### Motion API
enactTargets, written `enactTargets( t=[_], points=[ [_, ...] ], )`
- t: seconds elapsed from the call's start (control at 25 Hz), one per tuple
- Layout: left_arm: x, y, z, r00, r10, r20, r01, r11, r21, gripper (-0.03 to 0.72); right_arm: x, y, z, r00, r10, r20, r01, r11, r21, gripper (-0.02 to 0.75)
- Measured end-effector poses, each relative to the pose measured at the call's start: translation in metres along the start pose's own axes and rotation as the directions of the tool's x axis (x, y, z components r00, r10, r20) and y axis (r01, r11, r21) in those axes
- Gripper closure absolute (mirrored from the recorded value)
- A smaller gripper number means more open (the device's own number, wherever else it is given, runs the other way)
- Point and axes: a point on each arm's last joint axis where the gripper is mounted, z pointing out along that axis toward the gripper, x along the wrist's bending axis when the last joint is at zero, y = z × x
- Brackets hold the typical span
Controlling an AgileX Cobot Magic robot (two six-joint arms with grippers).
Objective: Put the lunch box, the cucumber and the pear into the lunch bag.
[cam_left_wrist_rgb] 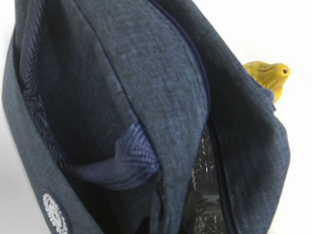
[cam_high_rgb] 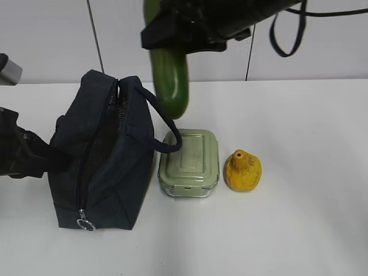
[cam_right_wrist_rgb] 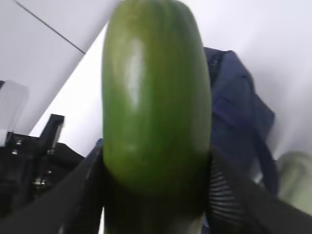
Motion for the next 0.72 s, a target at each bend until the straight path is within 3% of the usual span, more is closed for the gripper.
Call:
enactTargets(
  t=[0.16,0.36,0.72],
  points=[
    [-0.001,0.001,0.000,1.000,-0.017,0.007,0.017,1.000,-0.011,0.685,0.022,-0.004,0.035,0.999,-0.020,-0.050,0.020,1.000,-0.008,0.339],
    [-0.001,0.002,0.000,1.000,-0.025,0.006,0.025,1.000,-0.019,0.685,0.032,-0.011,0.071,0.998,-0.015,-0.059,0.014,1.000,-0.019,0.339],
    [0.000,0.002,0.000,1.000,-0.026,-0.003,0.026,0.999,-0.028,0.686,0.004,-0.036,0.123,0.999,0.030,-0.014,-0.029,0.997,0.065,0.339]
  ],
)
